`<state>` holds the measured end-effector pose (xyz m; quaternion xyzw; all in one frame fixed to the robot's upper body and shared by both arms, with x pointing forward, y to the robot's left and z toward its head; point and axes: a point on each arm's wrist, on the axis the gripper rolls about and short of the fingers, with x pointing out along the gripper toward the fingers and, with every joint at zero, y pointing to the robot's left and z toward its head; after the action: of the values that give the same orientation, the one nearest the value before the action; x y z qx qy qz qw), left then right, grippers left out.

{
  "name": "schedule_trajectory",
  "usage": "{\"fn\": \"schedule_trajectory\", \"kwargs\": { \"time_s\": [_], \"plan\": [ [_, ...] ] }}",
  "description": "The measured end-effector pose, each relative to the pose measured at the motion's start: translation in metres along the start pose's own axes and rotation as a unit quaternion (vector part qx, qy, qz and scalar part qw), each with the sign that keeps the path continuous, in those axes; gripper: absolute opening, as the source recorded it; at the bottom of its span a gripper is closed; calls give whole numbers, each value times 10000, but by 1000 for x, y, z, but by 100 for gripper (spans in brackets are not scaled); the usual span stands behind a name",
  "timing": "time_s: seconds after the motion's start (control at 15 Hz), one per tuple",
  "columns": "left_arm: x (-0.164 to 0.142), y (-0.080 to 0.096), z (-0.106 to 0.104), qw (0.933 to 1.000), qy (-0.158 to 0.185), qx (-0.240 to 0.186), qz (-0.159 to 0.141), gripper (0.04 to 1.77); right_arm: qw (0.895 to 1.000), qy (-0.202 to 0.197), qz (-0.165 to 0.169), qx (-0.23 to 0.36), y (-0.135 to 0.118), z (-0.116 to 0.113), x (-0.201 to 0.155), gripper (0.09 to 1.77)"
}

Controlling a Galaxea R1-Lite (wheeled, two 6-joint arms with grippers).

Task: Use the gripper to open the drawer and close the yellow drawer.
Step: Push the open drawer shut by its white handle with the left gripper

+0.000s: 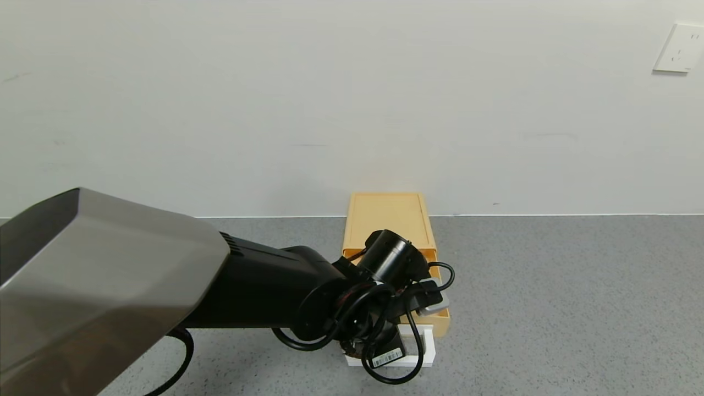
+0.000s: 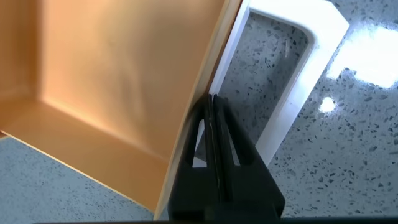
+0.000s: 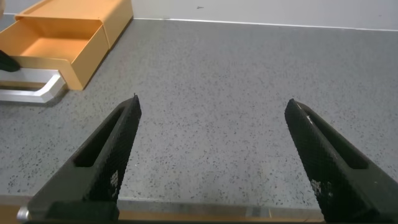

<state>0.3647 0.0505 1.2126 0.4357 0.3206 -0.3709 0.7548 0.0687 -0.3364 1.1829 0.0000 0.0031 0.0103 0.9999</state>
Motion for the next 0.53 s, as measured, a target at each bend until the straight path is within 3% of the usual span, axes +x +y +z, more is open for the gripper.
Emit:
{"fn": "schedule_trajectory", "kwargs": {
  "time_s": [0.53],
  "plan": [
    [11, 8, 8, 9989, 90, -76, 451, 11, 10000, 0, -2, 0, 0, 0, 0, 170]
  ]
}}
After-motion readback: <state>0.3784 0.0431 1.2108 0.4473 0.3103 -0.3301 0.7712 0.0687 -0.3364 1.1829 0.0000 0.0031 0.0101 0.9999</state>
